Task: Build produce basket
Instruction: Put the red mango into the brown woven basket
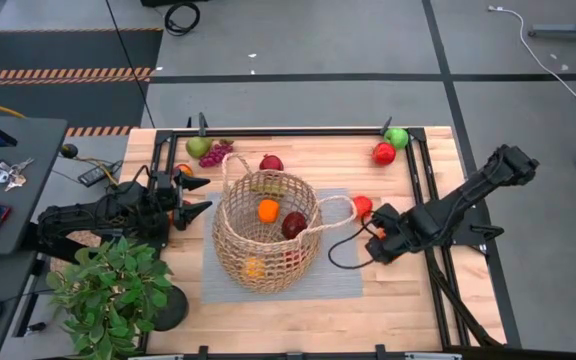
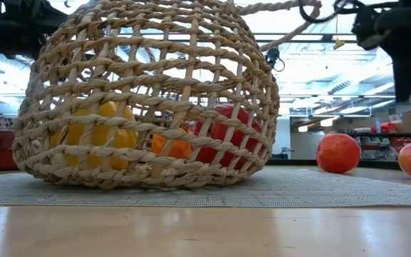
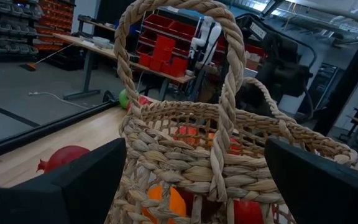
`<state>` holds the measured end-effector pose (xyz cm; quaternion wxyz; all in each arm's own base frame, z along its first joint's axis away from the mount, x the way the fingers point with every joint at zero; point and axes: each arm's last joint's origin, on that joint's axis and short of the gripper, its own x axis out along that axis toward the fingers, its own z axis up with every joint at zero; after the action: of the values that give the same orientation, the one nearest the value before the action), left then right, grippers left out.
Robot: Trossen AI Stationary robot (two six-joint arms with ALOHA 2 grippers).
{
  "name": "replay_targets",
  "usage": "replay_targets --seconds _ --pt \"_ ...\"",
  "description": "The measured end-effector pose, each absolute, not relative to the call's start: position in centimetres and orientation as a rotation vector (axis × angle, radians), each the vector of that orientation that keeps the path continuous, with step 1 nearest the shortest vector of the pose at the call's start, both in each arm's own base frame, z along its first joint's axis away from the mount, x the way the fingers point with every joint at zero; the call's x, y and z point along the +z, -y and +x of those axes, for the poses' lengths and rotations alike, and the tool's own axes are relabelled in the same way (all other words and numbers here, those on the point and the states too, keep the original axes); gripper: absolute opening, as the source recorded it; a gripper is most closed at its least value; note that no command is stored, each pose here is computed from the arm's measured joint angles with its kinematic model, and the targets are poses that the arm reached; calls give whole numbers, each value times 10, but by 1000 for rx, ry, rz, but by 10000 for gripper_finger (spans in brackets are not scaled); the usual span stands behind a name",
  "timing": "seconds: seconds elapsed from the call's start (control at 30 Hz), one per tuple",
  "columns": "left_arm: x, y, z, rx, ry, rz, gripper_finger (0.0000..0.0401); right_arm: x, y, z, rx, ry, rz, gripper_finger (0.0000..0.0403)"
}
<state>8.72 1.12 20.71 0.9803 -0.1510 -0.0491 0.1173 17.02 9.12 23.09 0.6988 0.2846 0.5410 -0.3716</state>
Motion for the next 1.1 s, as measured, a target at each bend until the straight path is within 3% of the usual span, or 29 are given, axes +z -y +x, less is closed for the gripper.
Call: replay_targets --seconds 0.5,0.8,1.1 --pt "207 -11 87 237 99 -304 389 167 -101 128 -1022 -1019 699 349" --pt "207 -11 87 236 98 -304 389 133 -98 125 -987 -1003 759 349" --pt "207 -11 87 236 99 -304 389 129 -102 128 -951 -1037 763 345"
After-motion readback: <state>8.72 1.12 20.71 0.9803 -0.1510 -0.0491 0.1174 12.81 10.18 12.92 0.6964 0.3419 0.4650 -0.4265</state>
